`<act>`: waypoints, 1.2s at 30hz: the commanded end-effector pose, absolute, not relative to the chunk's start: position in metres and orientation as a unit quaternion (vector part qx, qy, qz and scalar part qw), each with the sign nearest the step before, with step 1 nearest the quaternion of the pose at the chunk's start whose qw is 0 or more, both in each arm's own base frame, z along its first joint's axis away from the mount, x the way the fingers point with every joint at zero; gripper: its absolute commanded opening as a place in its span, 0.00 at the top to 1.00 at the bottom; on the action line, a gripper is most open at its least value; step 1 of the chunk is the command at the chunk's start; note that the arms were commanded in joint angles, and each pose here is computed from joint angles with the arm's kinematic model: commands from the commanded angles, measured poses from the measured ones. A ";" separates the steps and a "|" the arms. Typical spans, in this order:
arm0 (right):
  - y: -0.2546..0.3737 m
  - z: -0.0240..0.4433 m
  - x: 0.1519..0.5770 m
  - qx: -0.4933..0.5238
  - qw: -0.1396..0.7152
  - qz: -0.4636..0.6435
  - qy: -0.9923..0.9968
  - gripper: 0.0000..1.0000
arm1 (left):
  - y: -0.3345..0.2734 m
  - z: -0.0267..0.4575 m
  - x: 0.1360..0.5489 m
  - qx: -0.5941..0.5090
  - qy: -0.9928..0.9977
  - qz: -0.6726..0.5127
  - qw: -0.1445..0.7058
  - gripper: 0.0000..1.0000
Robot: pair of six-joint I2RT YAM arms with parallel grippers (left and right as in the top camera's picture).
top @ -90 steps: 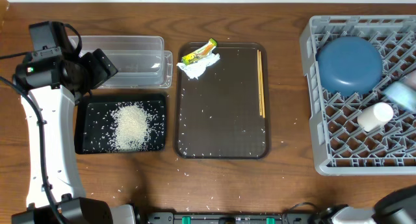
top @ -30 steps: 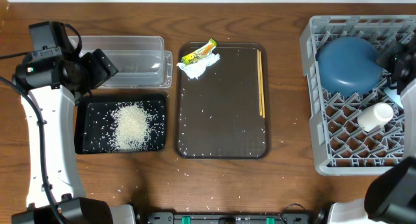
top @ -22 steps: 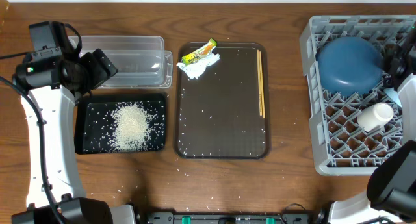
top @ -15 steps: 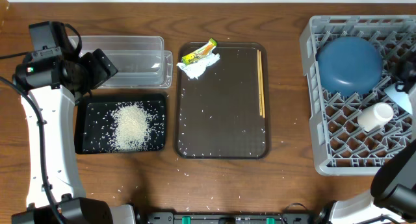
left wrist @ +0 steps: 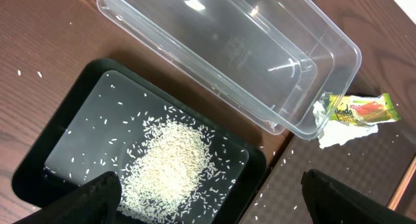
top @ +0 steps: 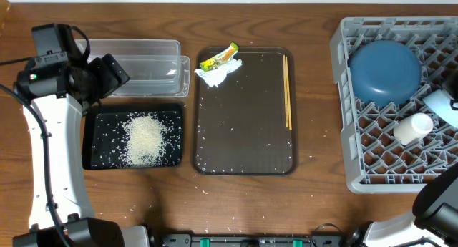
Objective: Sort waste into correct bins and load items into the dishwasher rack
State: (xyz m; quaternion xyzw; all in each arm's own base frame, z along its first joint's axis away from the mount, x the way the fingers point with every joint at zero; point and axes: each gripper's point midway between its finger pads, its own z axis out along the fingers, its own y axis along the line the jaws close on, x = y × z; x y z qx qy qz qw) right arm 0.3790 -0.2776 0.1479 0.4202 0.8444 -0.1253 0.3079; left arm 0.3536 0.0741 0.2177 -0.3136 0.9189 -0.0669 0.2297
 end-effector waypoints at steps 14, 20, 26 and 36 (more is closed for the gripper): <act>-0.281 0.112 0.357 0.431 0.275 -0.119 0.851 0.99 | 0.077 0.225 0.356 -0.312 0.917 -0.064 0.240 0.08; -0.270 0.099 0.351 0.429 0.256 -0.101 0.860 0.99 | 0.077 0.225 0.356 -0.312 0.917 -0.064 0.240 0.08; -0.248 0.110 0.352 0.428 0.254 -0.045 0.866 0.99 | 0.077 0.225 0.356 -0.312 0.917 -0.064 0.239 0.08; -0.219 0.184 0.338 0.416 0.316 -0.007 0.853 0.96 | 0.077 0.225 0.356 -0.312 0.917 -0.064 0.239 0.08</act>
